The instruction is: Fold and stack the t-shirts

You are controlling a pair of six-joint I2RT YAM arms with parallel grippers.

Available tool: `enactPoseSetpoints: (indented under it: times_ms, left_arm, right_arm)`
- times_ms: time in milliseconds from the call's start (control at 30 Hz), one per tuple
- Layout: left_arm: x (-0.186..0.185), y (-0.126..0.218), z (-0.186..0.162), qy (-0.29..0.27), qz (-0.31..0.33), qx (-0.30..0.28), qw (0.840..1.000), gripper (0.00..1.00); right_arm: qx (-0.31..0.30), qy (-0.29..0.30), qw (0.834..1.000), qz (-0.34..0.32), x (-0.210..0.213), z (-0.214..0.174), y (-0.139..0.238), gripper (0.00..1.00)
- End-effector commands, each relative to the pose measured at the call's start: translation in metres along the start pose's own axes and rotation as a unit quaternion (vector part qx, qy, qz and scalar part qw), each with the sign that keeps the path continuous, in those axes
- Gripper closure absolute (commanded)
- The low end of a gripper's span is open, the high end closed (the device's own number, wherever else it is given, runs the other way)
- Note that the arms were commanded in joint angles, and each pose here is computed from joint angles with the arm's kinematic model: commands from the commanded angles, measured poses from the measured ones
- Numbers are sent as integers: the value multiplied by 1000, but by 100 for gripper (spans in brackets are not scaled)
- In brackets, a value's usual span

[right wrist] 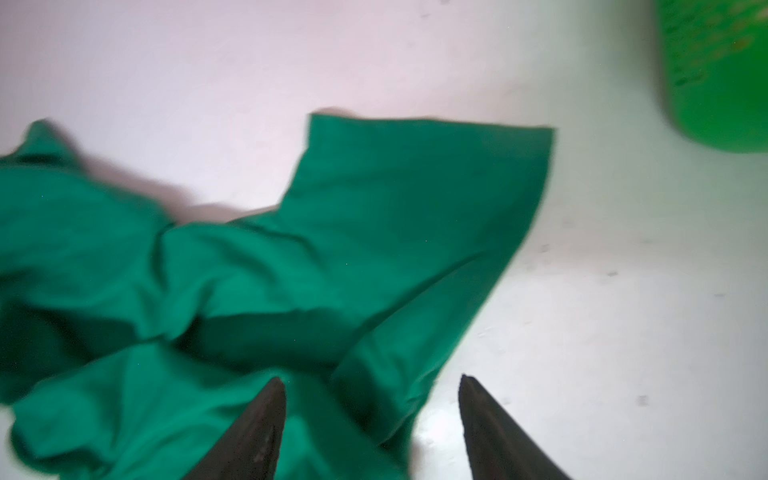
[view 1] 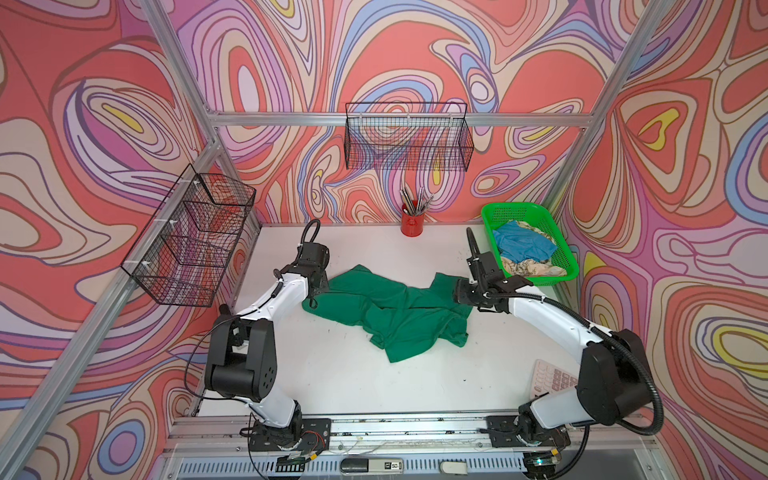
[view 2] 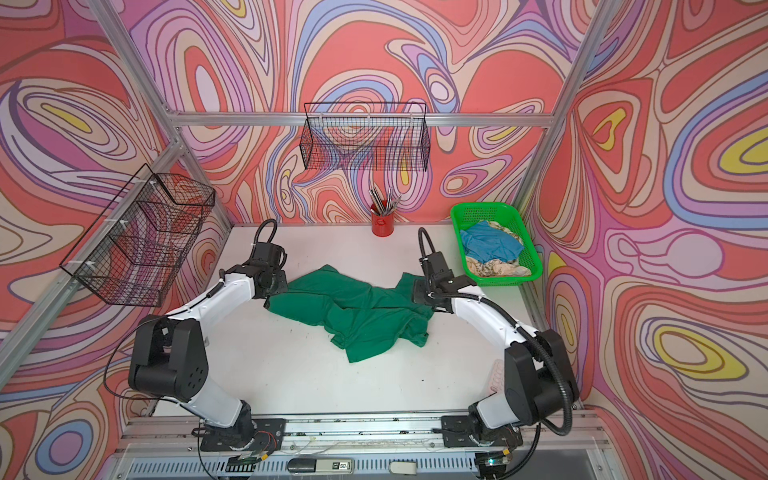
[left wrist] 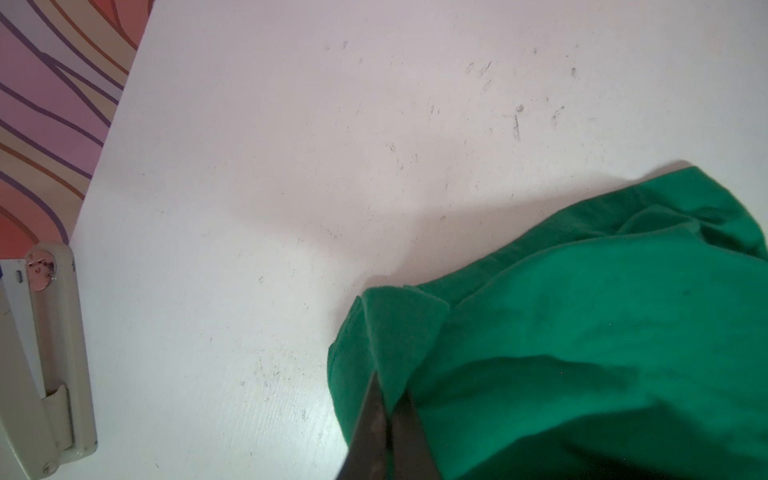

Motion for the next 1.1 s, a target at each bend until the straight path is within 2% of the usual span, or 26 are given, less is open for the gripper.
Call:
enactPoseSetpoints:
  times_ms: [0,100,300,633,667,833,933,1067]
  left_arm:
    - [3,-6,3,12,14,-3,1000,100]
    - [2,-7,3,13,11,-3,1000,100]
    - [2,-7,0,14,5,-1,1000,100]
    - [5,-8,-10,19,0,7,1000,100]
    - [6,-8,-10,21,-1,7,1000,100]
    - [6,-10,-14,27,-5,10,1000,100]
    - [6,-9,-14,28,-7,10,1000,100]
    - [6,-8,-12,28,-5,6,1000,100]
  right_arm:
    - [68,-35,996,53,40,-47,1,32]
    - [75,-58,992,78,57,-65,-2,34]
    - [111,-58,988,88,71,-98,-35,38]
    - [136,-55,988,42,59,-119,-65,41]
    - [134,-56,989,40,58,-120,-65,49]
    - [142,-34,989,13,51,-124,-69,74]
    - [147,-24,989,10,50,-125,-69,98]
    - [124,0,991,41,68,-111,-46,100]
Point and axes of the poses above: each gripper's point midway between its finger pads, its own y axis back along the fingers, its own x axis along the line the jaws close on, z = x × y, the point moved 4 cm from there along y, back along the fingers, and after that the axes turned 12 degrees about y, right-handed, at the moved point
